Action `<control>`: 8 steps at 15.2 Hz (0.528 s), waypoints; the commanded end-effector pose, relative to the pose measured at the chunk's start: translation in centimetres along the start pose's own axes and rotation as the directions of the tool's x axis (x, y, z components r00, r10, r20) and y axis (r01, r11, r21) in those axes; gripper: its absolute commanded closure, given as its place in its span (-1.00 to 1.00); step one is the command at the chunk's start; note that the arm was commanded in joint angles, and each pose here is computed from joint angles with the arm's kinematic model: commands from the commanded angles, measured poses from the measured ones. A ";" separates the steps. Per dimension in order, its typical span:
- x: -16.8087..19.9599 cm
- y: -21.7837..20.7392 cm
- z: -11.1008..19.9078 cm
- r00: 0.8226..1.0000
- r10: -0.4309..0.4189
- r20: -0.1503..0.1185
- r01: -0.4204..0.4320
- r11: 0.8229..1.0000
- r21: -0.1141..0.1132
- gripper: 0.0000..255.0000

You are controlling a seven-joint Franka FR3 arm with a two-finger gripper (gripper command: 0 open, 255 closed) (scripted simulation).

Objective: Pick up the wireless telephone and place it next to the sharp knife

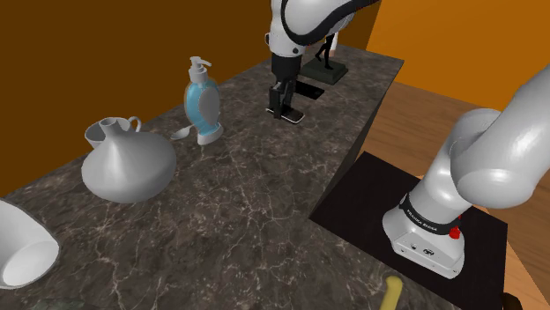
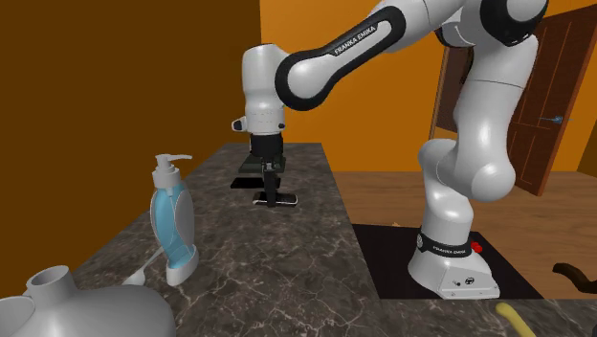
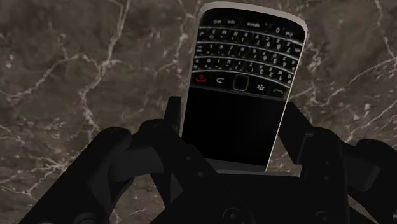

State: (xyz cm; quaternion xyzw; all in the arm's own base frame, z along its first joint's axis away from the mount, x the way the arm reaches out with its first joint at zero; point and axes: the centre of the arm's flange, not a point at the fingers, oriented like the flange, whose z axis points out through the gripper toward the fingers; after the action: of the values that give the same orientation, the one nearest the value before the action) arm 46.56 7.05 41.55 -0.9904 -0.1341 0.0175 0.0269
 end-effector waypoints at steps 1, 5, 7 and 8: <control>-1.9 -1.9 0.2 1.000 0.001 -0.001 -0.001 1.000 0.000 1.00; -5.4 -5.9 0.5 1.000 0.001 -0.001 -0.001 1.000 0.000 1.00; -7.1 -7.8 0.6 1.000 0.001 -0.001 -0.001 1.000 0.000 1.00; -8.0 -8.8 0.7 1.000 0.001 -0.001 -0.001 1.000 0.000 1.00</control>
State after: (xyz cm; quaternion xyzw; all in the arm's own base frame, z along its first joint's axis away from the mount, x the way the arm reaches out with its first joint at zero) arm 37.47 12.81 41.62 -0.9904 -0.1342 0.0174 0.0270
